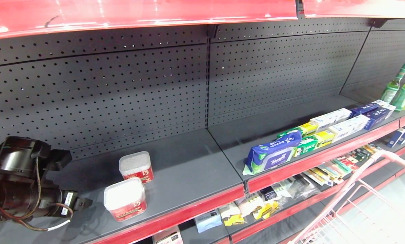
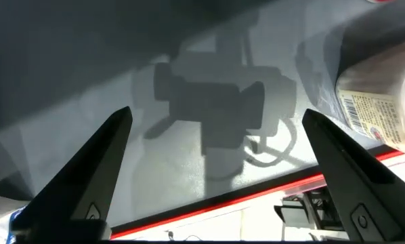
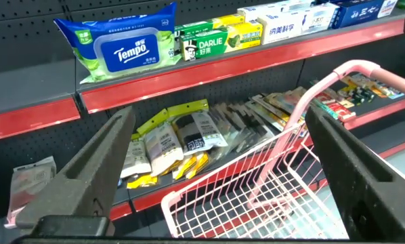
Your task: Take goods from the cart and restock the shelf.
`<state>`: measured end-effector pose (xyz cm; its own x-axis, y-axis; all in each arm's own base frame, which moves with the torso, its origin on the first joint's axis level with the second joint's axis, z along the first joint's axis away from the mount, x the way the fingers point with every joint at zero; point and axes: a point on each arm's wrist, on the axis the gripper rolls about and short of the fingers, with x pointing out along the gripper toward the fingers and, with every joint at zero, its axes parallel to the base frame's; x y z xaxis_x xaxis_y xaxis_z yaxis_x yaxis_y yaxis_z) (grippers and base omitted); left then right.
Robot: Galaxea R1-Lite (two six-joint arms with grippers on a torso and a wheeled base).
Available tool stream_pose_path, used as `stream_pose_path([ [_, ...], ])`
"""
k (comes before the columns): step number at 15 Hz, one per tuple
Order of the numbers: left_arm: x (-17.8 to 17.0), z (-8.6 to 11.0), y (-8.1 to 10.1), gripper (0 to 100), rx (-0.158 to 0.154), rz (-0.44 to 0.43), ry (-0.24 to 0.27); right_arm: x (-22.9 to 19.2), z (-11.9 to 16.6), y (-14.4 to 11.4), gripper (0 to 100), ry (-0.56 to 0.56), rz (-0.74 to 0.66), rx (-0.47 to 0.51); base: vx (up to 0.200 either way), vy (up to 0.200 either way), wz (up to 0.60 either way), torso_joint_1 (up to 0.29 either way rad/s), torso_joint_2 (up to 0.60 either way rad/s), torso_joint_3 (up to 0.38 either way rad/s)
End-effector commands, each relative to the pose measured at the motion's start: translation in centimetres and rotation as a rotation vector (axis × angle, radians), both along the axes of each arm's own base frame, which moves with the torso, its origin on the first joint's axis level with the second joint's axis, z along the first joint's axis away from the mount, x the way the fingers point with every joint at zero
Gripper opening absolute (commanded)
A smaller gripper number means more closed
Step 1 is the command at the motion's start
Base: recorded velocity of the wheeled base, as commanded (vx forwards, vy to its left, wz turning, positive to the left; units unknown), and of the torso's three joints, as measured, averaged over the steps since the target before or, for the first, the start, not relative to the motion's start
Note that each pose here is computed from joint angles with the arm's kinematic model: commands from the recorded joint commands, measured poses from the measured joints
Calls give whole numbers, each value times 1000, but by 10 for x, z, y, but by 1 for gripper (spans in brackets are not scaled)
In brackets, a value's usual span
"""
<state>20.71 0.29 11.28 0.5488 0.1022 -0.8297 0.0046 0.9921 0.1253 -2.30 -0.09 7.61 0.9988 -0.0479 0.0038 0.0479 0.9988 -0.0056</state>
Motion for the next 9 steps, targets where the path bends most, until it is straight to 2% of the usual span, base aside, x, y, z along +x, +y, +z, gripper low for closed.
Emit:
stream_pose_path([
  [1, 1, 1, -2, 100, 0, -7, -12, 0, 0, 0, 100, 1, 0, 0, 0, 0, 0, 0, 0, 0],
  [6, 5, 1, -9, 100, -3, -35, -40, 0, 0, 0, 100, 1, 0, 0, 0, 0, 0, 0, 0, 0],
  [9, 8, -1, -12, 100, -1, -48, -40, 0, 0, 0, 100, 1, 0, 0, 0, 0, 0, 0, 0, 0],
])
